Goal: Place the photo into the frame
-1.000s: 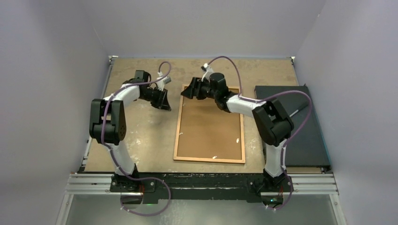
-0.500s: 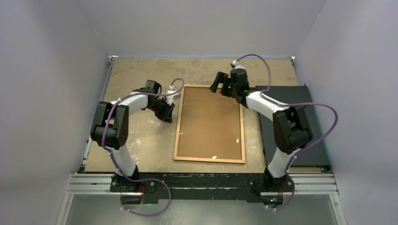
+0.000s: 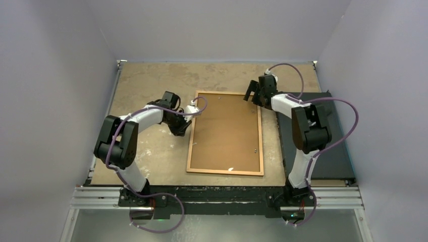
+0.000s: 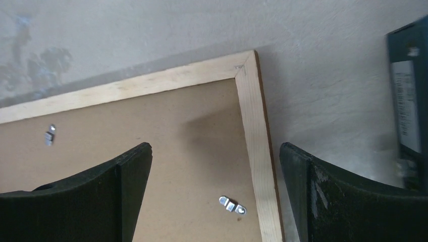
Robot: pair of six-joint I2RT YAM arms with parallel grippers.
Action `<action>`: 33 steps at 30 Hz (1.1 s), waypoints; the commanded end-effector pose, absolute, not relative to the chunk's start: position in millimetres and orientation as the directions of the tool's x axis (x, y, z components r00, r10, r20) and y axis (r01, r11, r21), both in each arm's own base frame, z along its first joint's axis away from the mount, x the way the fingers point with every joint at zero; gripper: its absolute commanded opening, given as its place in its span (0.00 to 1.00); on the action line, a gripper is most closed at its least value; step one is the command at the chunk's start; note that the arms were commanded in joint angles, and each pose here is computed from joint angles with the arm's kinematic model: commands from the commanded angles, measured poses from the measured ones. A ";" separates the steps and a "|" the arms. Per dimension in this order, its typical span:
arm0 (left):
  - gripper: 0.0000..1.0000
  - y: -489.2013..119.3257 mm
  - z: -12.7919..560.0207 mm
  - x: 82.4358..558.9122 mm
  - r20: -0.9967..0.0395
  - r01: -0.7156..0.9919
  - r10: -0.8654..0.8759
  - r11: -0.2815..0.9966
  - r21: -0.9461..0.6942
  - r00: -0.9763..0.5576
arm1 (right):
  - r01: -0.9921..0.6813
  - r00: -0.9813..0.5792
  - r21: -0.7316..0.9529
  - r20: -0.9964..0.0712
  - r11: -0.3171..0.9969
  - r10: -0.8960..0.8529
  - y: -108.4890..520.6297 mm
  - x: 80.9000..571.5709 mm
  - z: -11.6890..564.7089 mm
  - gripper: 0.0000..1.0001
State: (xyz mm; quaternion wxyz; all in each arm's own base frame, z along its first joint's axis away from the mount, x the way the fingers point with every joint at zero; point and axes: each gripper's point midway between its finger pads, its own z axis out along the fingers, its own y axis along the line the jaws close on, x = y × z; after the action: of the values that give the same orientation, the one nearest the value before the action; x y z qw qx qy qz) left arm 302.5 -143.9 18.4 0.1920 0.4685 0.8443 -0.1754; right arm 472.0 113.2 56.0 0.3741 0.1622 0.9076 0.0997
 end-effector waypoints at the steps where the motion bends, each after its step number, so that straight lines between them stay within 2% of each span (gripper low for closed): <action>1: 0.16 -140.6 28.1 301.1 -0.496 0.902 0.778 0.431 -0.024 -0.385 | 0.156 -0.688 0.348 -0.633 0.925 0.354 130.8 485.9 64.9 0.98; 8: 0.14 -149.6 21.7 290.9 -0.495 0.918 0.792 0.396 -0.029 -0.357 | 0.015 -0.715 0.447 -0.620 0.894 0.322 184.1 510.9 68.2 0.95; 15: 0.10 -165.5 10.9 279.2 -0.482 0.923 0.796 0.376 -0.080 -0.366 | -0.182 -0.768 0.501 -0.610 0.846 0.196 311.8 531.0 81.6 0.95; 22: 0.12 -192.3 16.0 258.7 -0.499 0.931 0.786 0.316 -0.182 -0.365 | -0.344 -0.834 0.625 -0.547 0.701 0.079 421.5 504.9 76.8 0.97; 25: 0.14 -199.5 24.8 248.9 -0.489 0.924 0.787 0.284 -0.256 -0.377 | -0.370 -0.834 0.624 -0.550 0.688 0.051 425.2 496.3 76.3 0.99; 33: 0.20 -181.2 92.3 243.4 -0.511 0.920 0.770 0.269 -0.285 -0.383 | -0.412 -0.712 0.528 -0.695 0.743 0.099 379.7 517.1 145.7 0.99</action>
State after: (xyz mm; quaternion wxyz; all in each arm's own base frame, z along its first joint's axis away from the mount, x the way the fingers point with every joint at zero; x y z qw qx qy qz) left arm 212.5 -178.7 39.7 0.0533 0.5206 0.8087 -0.2684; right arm 532.6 378.4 69.7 0.3459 -0.0653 0.8815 0.3146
